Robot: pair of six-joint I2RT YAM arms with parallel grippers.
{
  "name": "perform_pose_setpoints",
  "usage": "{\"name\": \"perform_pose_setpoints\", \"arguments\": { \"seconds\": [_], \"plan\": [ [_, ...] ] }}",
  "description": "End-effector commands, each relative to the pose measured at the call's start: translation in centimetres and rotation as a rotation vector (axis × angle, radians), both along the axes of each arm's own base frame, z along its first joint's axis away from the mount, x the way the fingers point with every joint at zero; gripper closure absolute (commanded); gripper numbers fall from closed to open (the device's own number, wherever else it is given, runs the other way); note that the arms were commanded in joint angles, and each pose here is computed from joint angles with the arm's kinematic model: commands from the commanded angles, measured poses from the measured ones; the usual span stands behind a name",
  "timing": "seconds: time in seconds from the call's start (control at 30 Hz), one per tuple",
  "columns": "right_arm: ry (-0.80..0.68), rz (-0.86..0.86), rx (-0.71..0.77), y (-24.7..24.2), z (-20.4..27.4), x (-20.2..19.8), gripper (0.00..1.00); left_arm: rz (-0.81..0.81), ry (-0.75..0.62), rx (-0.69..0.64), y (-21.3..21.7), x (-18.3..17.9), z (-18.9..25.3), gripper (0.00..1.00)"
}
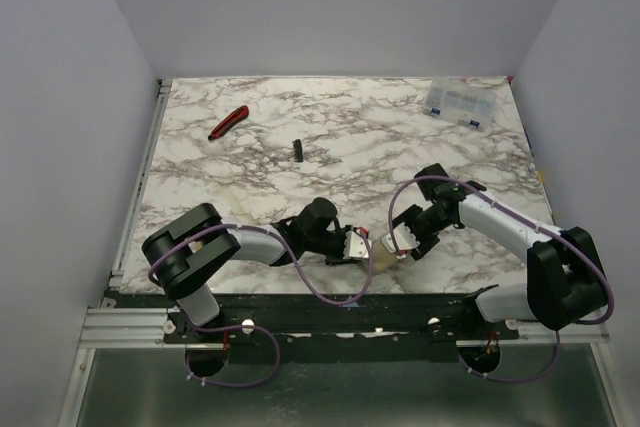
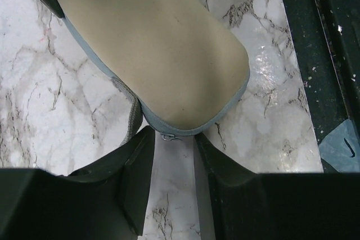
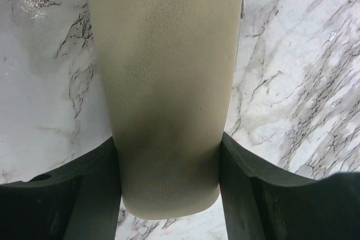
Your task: Open the umbrella
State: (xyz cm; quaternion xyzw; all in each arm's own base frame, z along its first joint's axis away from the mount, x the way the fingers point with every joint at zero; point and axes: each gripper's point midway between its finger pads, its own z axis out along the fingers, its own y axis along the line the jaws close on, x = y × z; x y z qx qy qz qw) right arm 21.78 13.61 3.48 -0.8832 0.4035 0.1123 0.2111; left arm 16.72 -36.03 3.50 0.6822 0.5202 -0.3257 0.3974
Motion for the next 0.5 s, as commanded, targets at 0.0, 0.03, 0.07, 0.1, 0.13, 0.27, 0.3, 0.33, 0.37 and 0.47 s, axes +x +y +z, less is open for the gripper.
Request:
{"name": "perform_pose_setpoints", "arguments": {
  "seconds": [0.0, 0.03, 0.07, 0.1, 0.13, 0.27, 0.3, 0.33, 0.37, 0.47],
  "plan": [
    [0.075, -0.033, -0.049, -1.1, -1.1, -1.6, 0.51, 0.000, -0.014, -0.048, -1.1, 0.3, 0.9, 0.71],
    [0.072, -0.033, -0.048, -1.1, -1.1, -1.5, 0.52, -0.001, -0.012, -0.047, -1.0, 0.2, 0.9, 0.76],
    [0.071, -0.035, -0.047, -1.1, -1.1, -1.5, 0.52, -0.002, -0.012, -0.044, -0.8, 0.1, 0.9, 0.83],
    [0.070, -0.037, -0.047, -1.1, -1.1, -1.5, 0.52, -0.001, -0.012, -0.041, -0.6, 0.0, 0.8, 0.85],
    [0.071, -0.036, -0.047, -1.1, -1.1, -1.5, 0.52, -0.002, -0.015, -0.041, -0.4, -0.1, 0.8, 0.87],
    [0.073, -0.042, -0.045, -1.1, -1.2, -1.5, 0.52, -0.002, -0.014, -0.032, 0.3, -0.6, 0.7, 1.00],
    [0.072, -0.044, -0.045, -1.1, -1.2, -1.4, 0.52, -0.001, -0.012, -0.031, 0.5, -0.7, 0.8, 1.00],
    [0.072, -0.049, -0.044, -1.0, -1.2, -1.4, 0.53, 0.001, -0.009, -0.028, 0.7, -0.8, 0.7, 1.00],
    [0.073, -0.056, -0.045, -1.1, -1.2, -1.3, 0.53, -0.003, -0.006, -0.024, 0.8, -1.0, 0.7, 1.00],
    [0.079, -0.073, -0.050, -1.1, -1.4, -1.2, 0.56, -0.014, 0.010, -0.013, 1.2, -1.5, 0.6, 1.00]
  ]
}}
